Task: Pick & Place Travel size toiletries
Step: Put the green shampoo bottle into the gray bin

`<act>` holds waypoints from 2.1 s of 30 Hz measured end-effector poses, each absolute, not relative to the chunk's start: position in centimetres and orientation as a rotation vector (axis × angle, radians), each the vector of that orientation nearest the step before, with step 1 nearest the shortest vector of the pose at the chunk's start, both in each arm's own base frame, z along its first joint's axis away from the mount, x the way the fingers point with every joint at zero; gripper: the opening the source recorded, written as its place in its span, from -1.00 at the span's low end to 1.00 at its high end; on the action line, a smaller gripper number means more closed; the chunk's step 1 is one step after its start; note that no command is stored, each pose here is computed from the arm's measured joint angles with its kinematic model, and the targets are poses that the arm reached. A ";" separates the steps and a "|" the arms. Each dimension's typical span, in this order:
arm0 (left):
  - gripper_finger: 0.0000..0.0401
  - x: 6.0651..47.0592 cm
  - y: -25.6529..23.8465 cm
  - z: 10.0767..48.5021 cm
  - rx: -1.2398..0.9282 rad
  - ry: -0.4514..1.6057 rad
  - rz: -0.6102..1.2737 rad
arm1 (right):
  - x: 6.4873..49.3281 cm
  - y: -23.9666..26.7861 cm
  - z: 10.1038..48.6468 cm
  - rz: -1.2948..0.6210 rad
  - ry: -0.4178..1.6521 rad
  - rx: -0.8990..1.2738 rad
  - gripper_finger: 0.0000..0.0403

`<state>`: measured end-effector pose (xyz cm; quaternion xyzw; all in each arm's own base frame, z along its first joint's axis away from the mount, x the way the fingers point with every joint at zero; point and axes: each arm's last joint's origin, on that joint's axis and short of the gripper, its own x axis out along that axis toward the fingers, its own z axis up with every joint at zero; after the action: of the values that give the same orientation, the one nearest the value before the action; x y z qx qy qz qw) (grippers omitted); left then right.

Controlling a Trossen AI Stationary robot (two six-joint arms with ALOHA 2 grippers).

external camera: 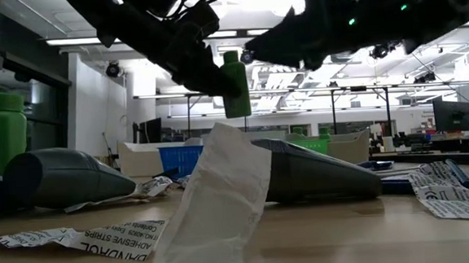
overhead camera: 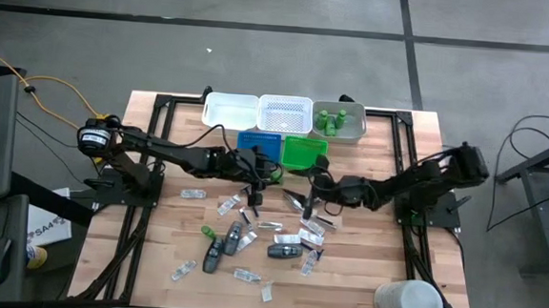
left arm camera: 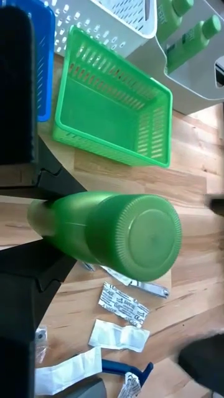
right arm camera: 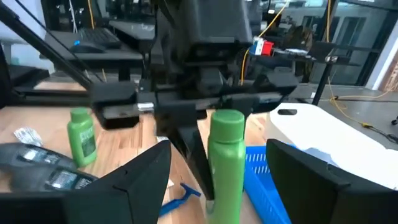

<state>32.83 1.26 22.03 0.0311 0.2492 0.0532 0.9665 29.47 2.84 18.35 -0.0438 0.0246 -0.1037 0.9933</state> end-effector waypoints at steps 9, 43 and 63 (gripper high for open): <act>-0.60 32.8 1.3 22.0 0.064 0.508 0.107 | 32.4 0.9 17.9 -0.173 0.060 -0.081 0.27; -0.14 32.0 1.5 21.6 0.056 0.601 0.181 | 31.9 -0.6 19.7 -0.343 0.112 -0.025 -0.56; -0.13 29.8 1.7 21.1 0.045 0.623 0.285 | 21.8 -9.0 18.6 -1.207 0.116 0.124 -0.56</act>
<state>29.85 1.68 21.13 0.0218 0.3056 0.1399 0.9416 21.79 -9.02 18.63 0.0585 0.0546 -0.5669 0.8199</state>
